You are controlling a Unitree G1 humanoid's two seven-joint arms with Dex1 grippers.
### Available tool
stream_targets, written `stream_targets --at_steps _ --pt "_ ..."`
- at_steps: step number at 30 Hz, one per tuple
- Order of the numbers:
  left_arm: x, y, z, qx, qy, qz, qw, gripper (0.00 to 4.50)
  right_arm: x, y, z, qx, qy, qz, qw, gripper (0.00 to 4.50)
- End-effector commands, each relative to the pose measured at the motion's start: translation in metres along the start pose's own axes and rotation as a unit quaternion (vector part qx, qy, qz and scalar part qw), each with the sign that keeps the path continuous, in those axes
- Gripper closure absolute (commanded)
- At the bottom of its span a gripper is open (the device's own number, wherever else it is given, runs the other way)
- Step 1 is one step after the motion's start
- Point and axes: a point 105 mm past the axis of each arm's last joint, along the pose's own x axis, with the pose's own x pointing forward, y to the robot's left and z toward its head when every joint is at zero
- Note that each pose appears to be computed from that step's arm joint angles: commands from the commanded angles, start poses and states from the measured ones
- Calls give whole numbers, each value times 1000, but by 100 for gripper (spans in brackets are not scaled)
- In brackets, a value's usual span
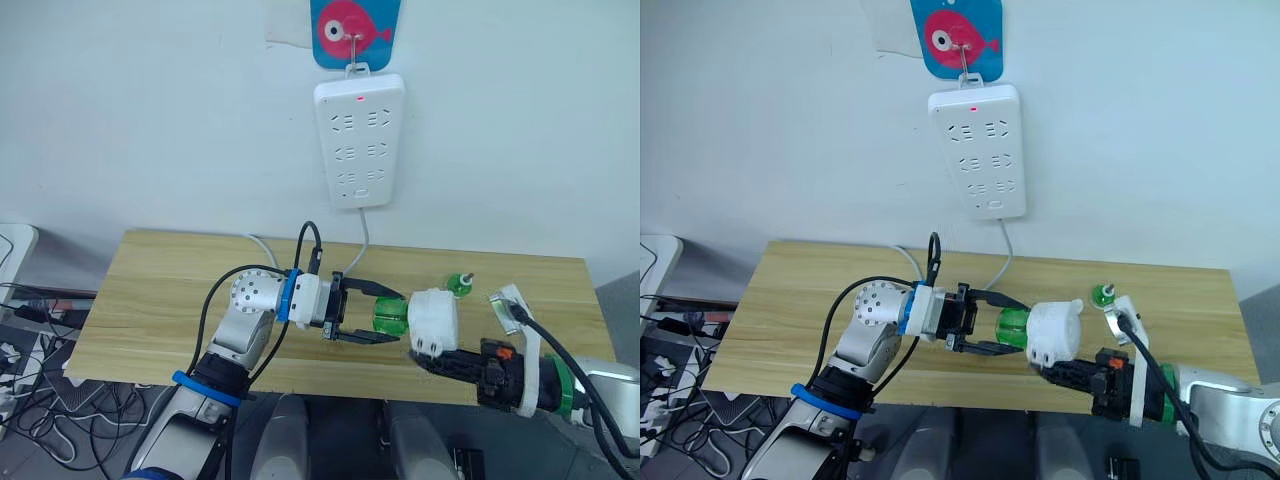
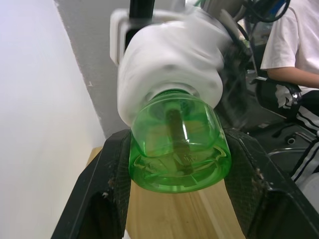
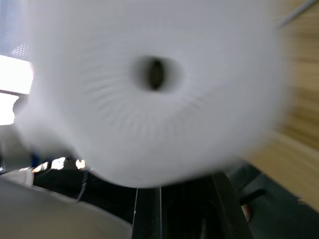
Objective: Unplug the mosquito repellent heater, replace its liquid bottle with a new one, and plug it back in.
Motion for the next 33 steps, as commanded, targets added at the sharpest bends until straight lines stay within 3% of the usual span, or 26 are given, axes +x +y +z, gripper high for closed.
stream_targets --at_steps 1,16,26,33 --pt "4 -1 5 14 -10 -4 1000 224 1 18 0 -2 -2 26 1000 446" --pt "4 -4 2 10 -6 -11 1000 224 -2 35 32 -67 -35 75 994 446" --pt "4 -5 2 9 -6 -11 1000 224 1 25 65 -83 -72 65 992 446" --pt "2 -4 2 9 -3 -11 1000 224 -5 21 73 -111 -23 46 993 446"
